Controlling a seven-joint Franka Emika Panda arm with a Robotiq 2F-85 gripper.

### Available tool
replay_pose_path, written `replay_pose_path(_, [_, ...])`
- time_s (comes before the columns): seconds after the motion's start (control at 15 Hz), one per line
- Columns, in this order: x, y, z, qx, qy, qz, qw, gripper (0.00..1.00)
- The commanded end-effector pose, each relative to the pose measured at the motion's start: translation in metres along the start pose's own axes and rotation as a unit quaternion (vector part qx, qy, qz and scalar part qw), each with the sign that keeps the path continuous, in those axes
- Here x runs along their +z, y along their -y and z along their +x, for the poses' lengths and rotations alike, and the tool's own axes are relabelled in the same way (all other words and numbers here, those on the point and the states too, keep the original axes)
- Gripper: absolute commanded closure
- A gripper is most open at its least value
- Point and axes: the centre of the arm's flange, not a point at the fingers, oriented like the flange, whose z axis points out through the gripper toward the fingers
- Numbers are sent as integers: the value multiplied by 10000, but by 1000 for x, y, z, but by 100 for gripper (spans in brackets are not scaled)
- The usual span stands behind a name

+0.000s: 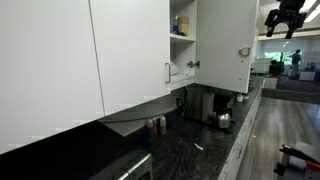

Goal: Close the open upper cabinet door

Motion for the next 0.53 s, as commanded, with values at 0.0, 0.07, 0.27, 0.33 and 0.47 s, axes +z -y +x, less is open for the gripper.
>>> replay_pose_path(0.0, [9,-10,16,537,-358,58,9979,0])
replay_pose_path(0.07, [9,-11,19,654,-451,63,9968,0])
replay_pose_path(0.27, [8,-19,22,953,-668,89,9932,0])
replay_pose_path(0.33, [7,-22,22,1034,-732,80,9919,0])
replay_pose_path(0.47, [4,-32,19,1156,-791,28,9901,0])
